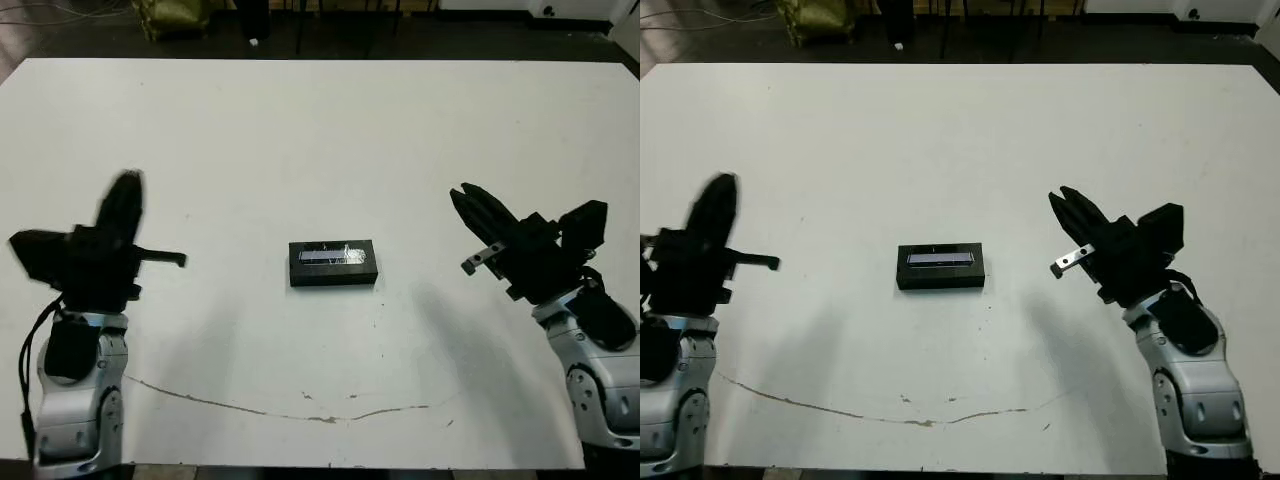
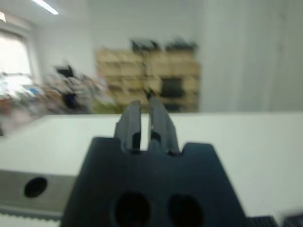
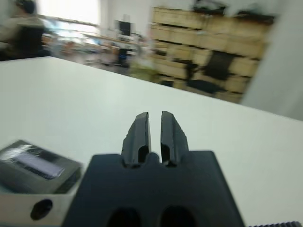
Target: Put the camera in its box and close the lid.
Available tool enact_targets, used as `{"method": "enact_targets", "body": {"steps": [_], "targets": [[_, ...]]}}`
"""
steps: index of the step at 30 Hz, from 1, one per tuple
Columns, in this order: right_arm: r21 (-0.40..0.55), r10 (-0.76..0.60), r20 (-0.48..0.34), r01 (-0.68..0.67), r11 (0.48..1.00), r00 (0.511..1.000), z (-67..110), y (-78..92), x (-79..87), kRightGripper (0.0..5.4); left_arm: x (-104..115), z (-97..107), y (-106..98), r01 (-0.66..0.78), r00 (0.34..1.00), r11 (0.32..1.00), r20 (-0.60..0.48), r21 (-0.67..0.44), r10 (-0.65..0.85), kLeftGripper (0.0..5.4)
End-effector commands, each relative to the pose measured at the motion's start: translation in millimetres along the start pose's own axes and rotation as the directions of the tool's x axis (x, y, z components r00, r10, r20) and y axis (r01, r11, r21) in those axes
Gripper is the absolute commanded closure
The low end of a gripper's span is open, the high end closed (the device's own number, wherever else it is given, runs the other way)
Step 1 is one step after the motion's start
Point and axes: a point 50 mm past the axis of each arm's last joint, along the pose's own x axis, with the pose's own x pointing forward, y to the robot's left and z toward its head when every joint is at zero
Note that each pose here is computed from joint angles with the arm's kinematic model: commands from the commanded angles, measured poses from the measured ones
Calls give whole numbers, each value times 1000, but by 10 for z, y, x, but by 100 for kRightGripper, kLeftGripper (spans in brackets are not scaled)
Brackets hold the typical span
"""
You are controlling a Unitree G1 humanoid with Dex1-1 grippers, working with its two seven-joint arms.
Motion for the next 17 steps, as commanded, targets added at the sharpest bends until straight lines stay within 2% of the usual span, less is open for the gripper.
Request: {"method": "enact_targets", "body": {"steps": [1,3,6,11,17], "targets": [[-115,-113,34,117,987,993,35,63,-47,540,-42,-171,78,-54,998,997,-35,58,56,539],[-114,-155,37,159,981,987,31,92,-71,540,-40,-243,97,-53,997,996,-44,70,56,539],[-73,-181,-3,180,981,983,-36,104,-93,540,-27,-291,84,-35,998,997,-45,66,38,539],[-43,-211,-34,209,977,977,-145,70,-84,540,-14,-287,22,-11,998,999,-54,46,14,539],[-31,-200,-32,199,979,979,-170,105,-71,540,-14,-273,-92,33,994,999,-103,36,-29,539]]}}
